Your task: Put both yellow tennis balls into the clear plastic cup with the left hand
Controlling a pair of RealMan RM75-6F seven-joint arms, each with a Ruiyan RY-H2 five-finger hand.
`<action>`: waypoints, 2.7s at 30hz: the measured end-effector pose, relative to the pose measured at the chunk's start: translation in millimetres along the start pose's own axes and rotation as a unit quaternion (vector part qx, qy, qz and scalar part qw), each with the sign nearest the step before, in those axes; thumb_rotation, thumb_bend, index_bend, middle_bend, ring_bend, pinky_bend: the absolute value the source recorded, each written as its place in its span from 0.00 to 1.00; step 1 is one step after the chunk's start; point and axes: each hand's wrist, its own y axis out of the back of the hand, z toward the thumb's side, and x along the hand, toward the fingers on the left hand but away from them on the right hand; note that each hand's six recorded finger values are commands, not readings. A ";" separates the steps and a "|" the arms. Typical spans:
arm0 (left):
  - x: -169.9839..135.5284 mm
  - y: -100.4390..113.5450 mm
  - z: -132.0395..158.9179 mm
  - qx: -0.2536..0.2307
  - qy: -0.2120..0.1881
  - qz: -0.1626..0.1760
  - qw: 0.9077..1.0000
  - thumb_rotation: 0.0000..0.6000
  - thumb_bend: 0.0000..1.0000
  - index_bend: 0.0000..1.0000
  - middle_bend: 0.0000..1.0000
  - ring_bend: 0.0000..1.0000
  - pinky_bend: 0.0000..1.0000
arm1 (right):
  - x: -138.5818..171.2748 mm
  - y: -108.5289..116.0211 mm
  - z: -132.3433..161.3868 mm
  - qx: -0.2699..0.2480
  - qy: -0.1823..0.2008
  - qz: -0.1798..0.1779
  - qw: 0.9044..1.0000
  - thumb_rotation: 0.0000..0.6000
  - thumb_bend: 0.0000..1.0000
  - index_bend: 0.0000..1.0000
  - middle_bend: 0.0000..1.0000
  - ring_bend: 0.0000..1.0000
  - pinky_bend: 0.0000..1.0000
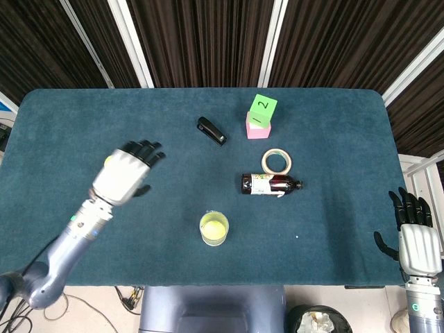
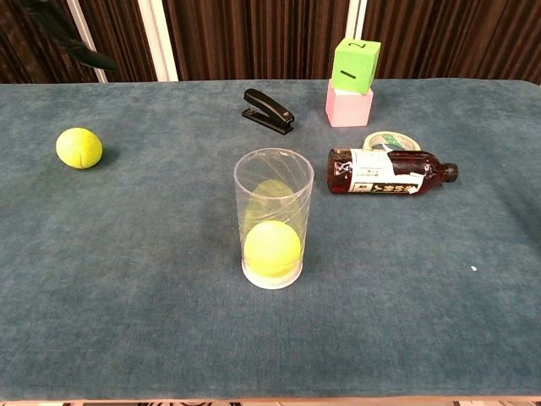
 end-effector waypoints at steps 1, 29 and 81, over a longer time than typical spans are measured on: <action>-0.4 -4.5 -13.8 0.001 0.017 -0.007 1.000 1.00 0.02 0.27 0.17 0.18 0.29 | -0.1 0.0 0.1 0.000 0.000 0.000 1.000 1.00 0.35 0.09 0.00 0.00 0.00; 4.9 -140.2 -116.7 0.005 0.152 -0.147 0.977 1.00 0.03 0.24 0.16 0.16 0.28 | 0.2 6.3 -3.7 0.006 0.000 -0.009 1.000 1.00 0.35 0.09 0.00 0.00 0.00; 9.5 -215.1 -105.8 0.053 0.154 -0.206 0.965 1.00 0.27 0.33 0.40 0.39 0.58 | -0.1 11.9 -6.2 -0.001 -0.003 -0.016 1.000 1.00 0.35 0.09 0.00 0.00 0.00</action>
